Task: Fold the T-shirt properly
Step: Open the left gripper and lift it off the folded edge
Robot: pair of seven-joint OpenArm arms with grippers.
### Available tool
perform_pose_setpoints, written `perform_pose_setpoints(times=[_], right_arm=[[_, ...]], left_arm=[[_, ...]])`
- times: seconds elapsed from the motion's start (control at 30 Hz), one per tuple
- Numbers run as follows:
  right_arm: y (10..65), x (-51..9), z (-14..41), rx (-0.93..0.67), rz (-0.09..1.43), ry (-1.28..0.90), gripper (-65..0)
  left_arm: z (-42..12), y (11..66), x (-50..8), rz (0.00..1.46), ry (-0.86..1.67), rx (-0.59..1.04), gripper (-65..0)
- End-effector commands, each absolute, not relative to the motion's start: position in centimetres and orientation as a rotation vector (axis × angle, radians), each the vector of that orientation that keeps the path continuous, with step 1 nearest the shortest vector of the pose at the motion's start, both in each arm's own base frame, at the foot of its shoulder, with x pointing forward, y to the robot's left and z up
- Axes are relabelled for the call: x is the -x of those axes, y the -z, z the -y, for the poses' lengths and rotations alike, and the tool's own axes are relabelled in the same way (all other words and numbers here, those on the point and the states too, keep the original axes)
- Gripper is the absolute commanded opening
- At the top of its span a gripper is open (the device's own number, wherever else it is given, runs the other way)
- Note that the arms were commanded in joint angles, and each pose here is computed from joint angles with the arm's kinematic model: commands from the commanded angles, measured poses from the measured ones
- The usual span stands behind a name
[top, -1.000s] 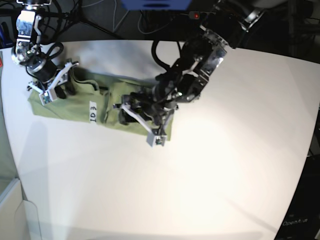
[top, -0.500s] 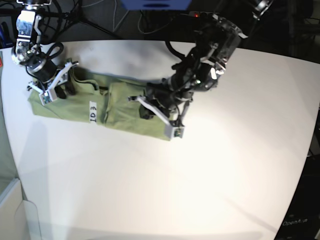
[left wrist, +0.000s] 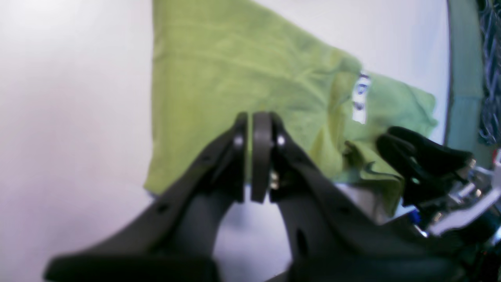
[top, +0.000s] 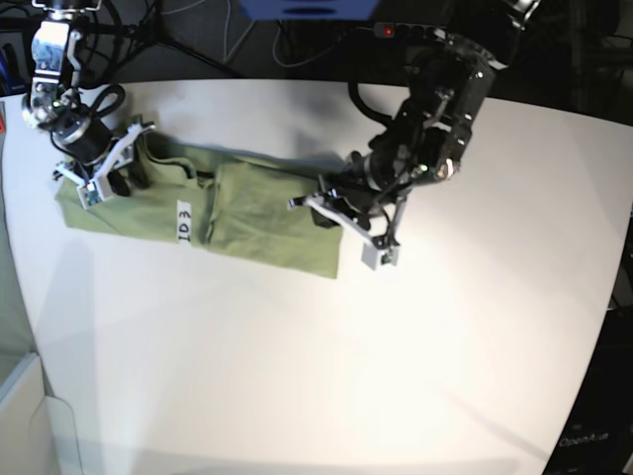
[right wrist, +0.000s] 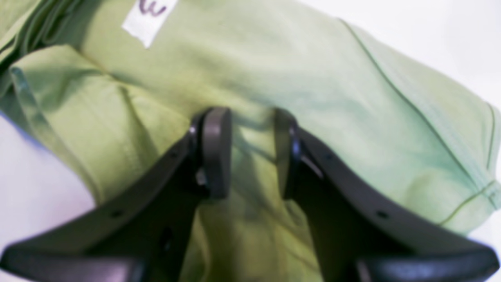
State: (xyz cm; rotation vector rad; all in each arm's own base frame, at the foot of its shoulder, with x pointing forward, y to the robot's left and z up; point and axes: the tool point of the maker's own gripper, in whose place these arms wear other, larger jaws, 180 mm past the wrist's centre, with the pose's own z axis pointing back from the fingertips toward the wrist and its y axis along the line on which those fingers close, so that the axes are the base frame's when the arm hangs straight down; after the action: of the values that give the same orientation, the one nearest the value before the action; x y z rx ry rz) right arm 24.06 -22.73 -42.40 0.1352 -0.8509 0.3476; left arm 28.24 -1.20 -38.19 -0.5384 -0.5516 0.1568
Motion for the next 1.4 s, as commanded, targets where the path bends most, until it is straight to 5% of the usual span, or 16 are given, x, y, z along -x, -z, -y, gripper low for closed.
perform_pose_setpoints(times=[0.0, 1.07, 1.37], right_arm=[[41.2, -25.0, 23.1, -0.130, 0.899, -0.351, -45.6], [40.5, -25.3, 23.8, -0.111, 0.913, -0.362, -45.6], [35.5, -26.5, 27.6, 0.023, 1.030, -0.324, -45.0]], left_arm=[[1.1, 37.6, -28.9, 0.575, -0.162, 0.543, -62.8], [-2.1, 44.6, -26.8, 0.476, -0.240, 0.403, -62.8], [-4.7, 46.6, -24.0, 0.458, -0.250, 0.340, -62.8]])
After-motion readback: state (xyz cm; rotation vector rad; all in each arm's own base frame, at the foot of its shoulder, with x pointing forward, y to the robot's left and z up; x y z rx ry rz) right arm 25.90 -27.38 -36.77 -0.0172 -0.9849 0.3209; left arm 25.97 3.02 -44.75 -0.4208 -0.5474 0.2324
